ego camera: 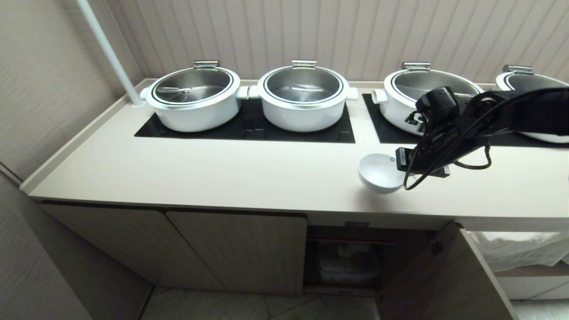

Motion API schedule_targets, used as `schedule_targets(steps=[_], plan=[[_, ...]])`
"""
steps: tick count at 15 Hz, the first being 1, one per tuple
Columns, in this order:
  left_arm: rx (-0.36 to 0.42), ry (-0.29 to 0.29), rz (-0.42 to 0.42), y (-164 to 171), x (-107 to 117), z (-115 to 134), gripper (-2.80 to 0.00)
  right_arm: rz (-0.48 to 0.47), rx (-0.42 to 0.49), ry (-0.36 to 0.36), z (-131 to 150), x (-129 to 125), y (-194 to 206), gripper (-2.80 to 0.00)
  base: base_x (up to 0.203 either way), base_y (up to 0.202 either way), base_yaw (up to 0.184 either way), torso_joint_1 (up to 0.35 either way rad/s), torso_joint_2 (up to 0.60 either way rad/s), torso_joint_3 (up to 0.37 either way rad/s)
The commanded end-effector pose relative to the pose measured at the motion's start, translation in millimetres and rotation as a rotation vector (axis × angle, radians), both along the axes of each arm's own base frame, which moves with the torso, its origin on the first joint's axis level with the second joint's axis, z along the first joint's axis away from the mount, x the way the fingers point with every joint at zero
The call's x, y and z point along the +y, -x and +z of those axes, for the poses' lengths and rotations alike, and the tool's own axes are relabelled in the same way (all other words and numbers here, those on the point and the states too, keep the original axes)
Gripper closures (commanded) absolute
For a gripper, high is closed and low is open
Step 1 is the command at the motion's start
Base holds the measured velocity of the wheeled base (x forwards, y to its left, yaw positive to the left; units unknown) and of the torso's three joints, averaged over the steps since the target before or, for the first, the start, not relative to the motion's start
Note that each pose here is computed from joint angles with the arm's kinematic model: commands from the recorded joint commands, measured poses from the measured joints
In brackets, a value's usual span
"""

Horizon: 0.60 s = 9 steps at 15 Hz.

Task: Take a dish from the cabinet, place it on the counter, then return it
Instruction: Pick up the bowl from the table

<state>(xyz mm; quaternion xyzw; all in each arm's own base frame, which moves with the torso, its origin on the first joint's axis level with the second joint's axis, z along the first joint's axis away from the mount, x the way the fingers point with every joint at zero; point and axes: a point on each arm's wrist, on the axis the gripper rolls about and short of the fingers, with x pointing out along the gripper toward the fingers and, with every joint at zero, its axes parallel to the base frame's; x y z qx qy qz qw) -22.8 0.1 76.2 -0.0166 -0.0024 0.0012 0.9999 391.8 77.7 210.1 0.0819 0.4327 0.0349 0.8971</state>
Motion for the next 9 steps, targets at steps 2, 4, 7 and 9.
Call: schedule_targets(steps=[2,4,7,9], plan=[[0.000,0.001,0.001,0,0,0,0.00,-0.002,-0.003,-0.002,10,-4,17,0.00,0.000,0.000,0.000,0.000,0.00,0.000],[0.000,0.001,0.001,0,0,0,0.00,-0.003,0.000,-0.001,14,-7,27,0.00,0.000,0.000,0.000,0.000,0.00,0.000],[0.000,0.001,0.002,0,0,0,0.00,-0.003,0.014,0.002,17,-10,46,0.00,0.000,0.000,0.000,0.000,0.00,0.000],[-0.001,0.001,0.001,0,0,0,0.00,-0.003,0.018,0.003,20,-13,61,0.00,0.000,0.000,0.000,0.000,0.00,0.000]])
